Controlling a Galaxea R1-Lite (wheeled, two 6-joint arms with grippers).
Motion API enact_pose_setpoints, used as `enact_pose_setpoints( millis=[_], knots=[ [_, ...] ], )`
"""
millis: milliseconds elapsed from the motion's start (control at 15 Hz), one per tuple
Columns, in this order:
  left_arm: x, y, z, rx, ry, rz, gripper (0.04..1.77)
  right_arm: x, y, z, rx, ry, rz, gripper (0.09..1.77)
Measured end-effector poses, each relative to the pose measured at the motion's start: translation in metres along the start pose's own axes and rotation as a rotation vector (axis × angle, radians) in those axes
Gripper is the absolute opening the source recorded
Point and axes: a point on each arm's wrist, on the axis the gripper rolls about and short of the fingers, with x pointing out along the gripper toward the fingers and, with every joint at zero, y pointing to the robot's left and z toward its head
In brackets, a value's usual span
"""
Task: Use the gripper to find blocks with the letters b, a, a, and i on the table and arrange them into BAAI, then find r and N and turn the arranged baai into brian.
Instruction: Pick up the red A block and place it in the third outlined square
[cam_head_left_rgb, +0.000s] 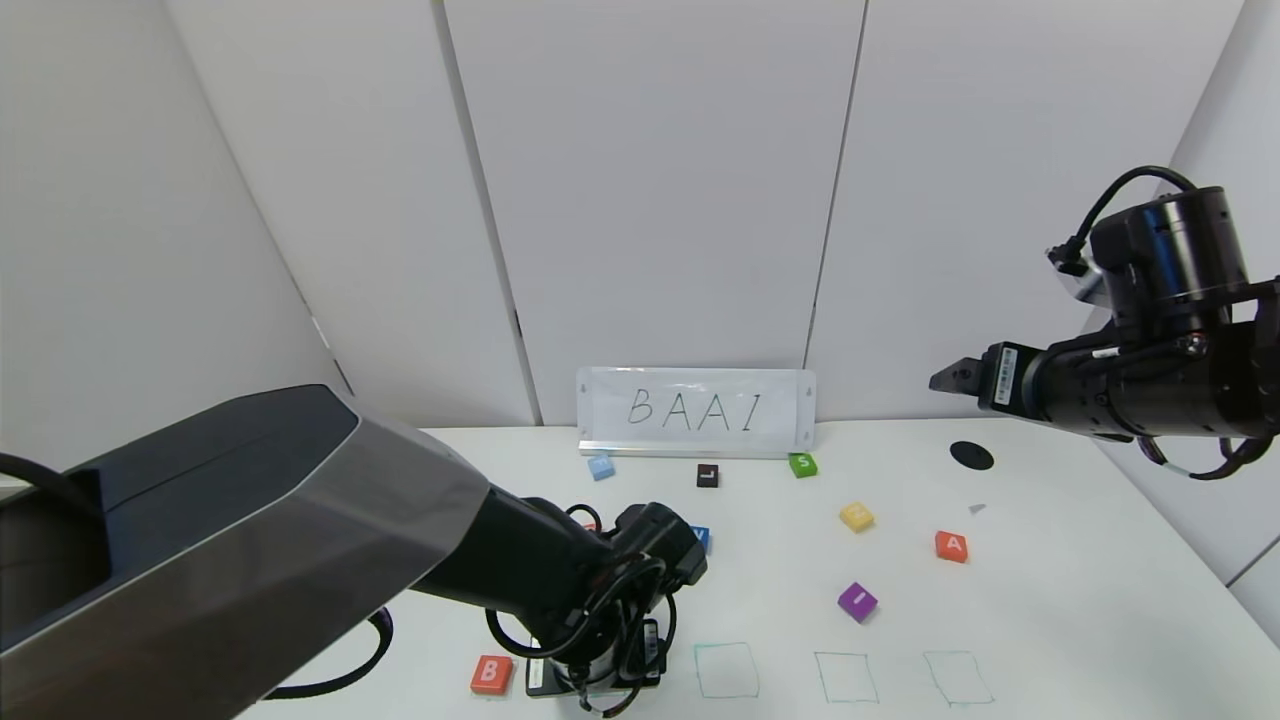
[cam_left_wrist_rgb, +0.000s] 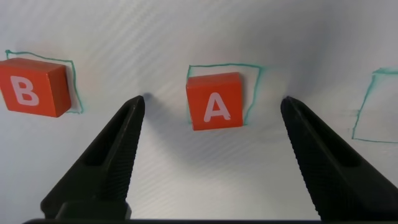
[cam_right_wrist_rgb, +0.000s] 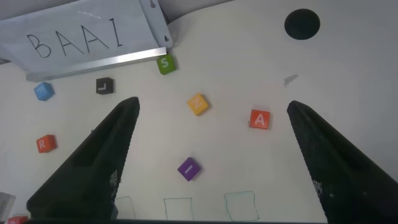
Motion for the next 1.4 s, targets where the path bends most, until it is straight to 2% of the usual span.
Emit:
enact_pose_setpoints(
  millis=[533, 800, 1133, 1400],
  knots=[
    [-0.024, 0.007, 0.004, 0.047, -0.037, -0.025, 1.66, -0.001, 0.000, 0.000, 0.001, -0.002, 0.000, 1.71],
    [-0.045, 0.017, 0.011, 0.080, -0.077, -0.053, 1.68, 0.000, -0.001, 0.000, 0.001, 0.000, -0.002, 1.71],
    [-0.085, 0.042, 0.018, 0.119, -0.163, -0.101, 1.70, 0.002, -0.001, 0.000, 0.002, 0.002, -0.005, 1.71],
    [-0.118, 0.066, 0.033, 0.171, -0.274, -0.132, 1.70, 0.003, -0.001, 0.000, 0.001, 0.004, -0.008, 1.71]
  ],
)
